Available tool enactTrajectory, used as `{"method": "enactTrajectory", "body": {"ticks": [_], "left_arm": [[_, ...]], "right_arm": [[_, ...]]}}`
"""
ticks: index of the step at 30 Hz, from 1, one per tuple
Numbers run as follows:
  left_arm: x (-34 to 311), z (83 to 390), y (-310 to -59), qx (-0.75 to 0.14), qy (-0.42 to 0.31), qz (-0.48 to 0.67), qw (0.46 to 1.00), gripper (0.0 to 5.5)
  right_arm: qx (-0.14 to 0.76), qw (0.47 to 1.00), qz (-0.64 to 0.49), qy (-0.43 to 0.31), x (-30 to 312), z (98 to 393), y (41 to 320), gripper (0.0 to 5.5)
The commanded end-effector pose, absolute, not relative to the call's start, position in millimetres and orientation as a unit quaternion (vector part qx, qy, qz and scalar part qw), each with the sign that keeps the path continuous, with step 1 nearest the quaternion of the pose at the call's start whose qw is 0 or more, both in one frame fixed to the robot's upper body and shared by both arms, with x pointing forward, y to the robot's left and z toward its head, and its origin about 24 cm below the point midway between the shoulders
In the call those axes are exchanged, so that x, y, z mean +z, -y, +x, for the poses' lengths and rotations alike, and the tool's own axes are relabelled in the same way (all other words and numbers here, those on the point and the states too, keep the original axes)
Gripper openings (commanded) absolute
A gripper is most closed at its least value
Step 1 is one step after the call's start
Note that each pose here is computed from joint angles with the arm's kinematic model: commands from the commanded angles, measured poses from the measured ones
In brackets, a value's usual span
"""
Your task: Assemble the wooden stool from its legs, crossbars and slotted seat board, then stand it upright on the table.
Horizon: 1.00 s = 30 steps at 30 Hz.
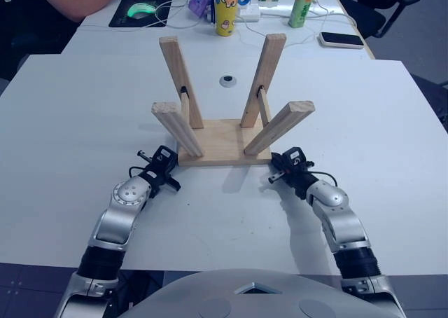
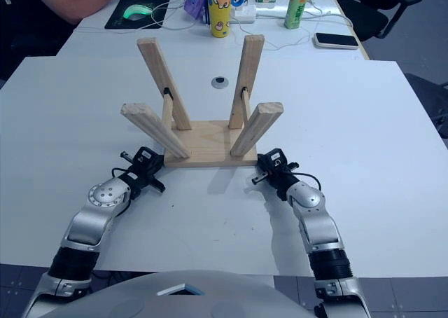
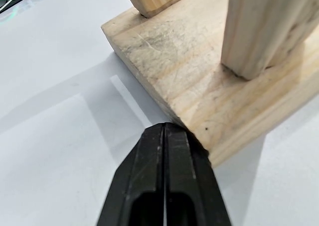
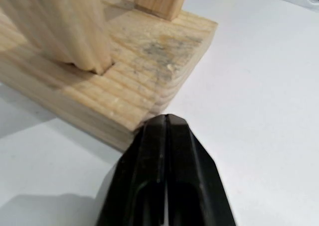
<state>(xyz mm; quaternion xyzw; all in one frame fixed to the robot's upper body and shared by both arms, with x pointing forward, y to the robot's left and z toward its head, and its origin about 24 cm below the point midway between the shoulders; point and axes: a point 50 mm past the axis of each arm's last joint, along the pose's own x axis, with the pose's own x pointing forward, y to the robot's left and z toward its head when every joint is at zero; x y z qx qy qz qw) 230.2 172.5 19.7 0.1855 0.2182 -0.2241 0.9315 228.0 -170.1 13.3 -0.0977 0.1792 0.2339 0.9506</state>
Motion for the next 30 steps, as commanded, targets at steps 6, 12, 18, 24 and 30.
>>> {"method": "enactTrajectory", "body": {"ticks": [6,12,18,24,30], "left_arm": [[4,207,-122,-0.369,-0.267,0.093,0.885,0.02],[51,213,-99,-0.426,-0.188,0.007,0.885,0.02],[83,214,-95,-0.459,-0.15,-0.007,0.876,0.02],[104,209,-91,-0.497,-0.125,-0.012,0.858,0.02],[126,215,-97,-0.503,-0.099,-0.034,0.858,0.02]], "right_arm": [[0.326,0.925,-0.04,-0.191,14,218,134,0.0],[0.399,0.906,0.021,-0.139,46,213,112,0.0],[0.441,0.889,0.052,-0.109,78,210,108,0.0],[0.47,0.873,0.062,-0.109,95,204,110,0.0],[0.524,0.843,0.09,-0.081,124,199,107,0.0]]}}
